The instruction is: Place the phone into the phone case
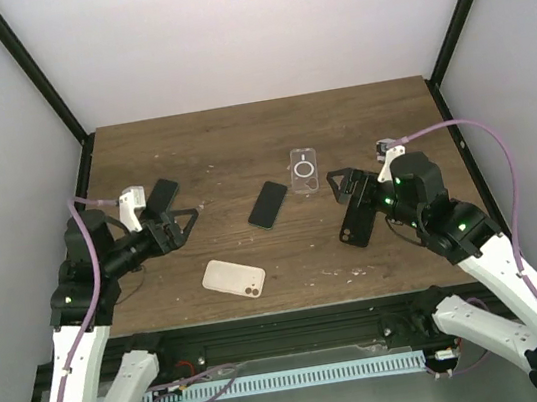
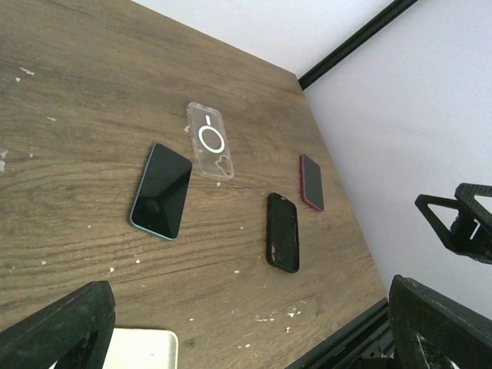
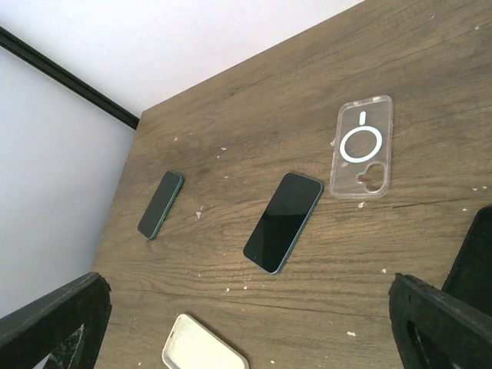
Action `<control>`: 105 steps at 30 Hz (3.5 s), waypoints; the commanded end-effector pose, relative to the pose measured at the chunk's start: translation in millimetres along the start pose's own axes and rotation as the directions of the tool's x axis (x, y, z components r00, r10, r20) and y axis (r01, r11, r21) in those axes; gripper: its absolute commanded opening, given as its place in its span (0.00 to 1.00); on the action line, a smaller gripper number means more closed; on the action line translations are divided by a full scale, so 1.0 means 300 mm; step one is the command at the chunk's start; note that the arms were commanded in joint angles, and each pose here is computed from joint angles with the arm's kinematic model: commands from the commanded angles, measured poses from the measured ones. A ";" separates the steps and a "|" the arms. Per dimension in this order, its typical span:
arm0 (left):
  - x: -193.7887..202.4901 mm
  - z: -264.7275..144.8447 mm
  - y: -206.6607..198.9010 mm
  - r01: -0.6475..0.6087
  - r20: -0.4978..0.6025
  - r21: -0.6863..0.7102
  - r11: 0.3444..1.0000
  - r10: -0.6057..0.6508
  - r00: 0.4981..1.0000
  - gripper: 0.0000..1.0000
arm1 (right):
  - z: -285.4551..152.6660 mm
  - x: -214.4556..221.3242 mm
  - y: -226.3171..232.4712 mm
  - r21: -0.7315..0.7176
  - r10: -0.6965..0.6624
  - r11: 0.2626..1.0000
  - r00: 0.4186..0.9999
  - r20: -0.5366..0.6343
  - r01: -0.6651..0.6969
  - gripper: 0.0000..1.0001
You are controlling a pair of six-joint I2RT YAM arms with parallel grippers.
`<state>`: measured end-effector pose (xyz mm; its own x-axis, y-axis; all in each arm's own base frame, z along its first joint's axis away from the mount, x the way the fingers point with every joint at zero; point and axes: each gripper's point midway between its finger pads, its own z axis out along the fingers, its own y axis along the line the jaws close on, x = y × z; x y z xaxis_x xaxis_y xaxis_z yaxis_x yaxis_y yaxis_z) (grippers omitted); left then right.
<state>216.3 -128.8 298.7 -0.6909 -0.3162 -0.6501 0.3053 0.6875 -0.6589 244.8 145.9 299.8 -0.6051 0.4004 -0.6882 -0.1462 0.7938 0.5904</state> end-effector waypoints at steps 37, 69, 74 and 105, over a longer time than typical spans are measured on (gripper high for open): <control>0.445 0.151 0.568 0.378 -0.118 -0.595 0.710 -0.542 0.832 0.90 | 0.327 -0.126 -0.479 0.493 0.005 0.870 1.000 -0.009 0.000 1.00; 0.580 0.327 0.584 0.464 -0.203 -0.491 0.737 -0.615 0.762 0.74 | 0.883 0.403 -0.173 0.518 0.342 0.847 0.869 -0.357 -0.121 0.85; 0.549 0.355 0.513 0.511 -0.237 -0.385 0.769 -0.617 0.750 0.74 | 0.913 0.443 -0.177 0.539 0.358 0.834 0.859 -0.366 -0.117 0.85; 0.569 0.233 0.509 0.483 -0.176 -0.424 0.766 -0.593 0.786 0.77 | 0.999 0.529 -0.136 0.710 0.342 0.703 0.859 -0.381 0.035 0.91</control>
<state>196.3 -121.4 61.1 -0.8340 -0.5474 -0.0692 -0.3777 0.6577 -0.6518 390.6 319.0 32.7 -0.8863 0.4201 -0.1950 0.3991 0.9063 0.1388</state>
